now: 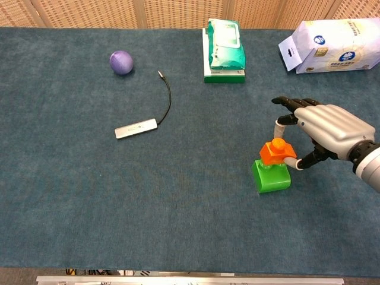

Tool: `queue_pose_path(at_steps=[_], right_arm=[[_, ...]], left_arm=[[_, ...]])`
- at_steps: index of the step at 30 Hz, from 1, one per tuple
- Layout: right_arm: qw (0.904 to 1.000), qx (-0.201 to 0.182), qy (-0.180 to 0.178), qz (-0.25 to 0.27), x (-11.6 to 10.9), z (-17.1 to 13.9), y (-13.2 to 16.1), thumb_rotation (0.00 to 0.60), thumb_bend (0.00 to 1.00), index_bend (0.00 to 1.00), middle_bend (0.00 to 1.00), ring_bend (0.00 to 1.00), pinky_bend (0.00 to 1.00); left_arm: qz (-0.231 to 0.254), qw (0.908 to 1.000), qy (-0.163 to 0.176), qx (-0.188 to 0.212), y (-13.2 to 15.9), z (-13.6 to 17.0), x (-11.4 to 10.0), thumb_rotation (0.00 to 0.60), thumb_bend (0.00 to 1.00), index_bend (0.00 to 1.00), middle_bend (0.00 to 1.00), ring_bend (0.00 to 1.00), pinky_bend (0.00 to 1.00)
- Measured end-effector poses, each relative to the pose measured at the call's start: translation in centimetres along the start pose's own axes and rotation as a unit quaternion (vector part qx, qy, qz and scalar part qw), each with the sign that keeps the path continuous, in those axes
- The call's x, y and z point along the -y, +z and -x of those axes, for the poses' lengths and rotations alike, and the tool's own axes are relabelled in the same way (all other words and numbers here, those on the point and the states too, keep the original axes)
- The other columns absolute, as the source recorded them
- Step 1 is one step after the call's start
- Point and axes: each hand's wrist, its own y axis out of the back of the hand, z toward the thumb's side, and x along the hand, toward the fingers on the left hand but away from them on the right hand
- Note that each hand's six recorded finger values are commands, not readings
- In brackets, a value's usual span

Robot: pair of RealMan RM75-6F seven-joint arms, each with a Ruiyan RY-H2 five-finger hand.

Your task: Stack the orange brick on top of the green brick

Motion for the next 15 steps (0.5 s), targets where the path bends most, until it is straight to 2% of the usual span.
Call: queue_pose_path(at_steps=[15], right_arm=[[1.0000,0.001,0.008,-0.001,0.72,-0.55,-0.10,0.600,0.32,0.48,0.04,0.00,0.00]], left_arm=[[0.002,1.0000,0.000,-0.001,-0.12,0.12,0.10,0.600,0.00,0.53,0.51,0.45,0.55]])
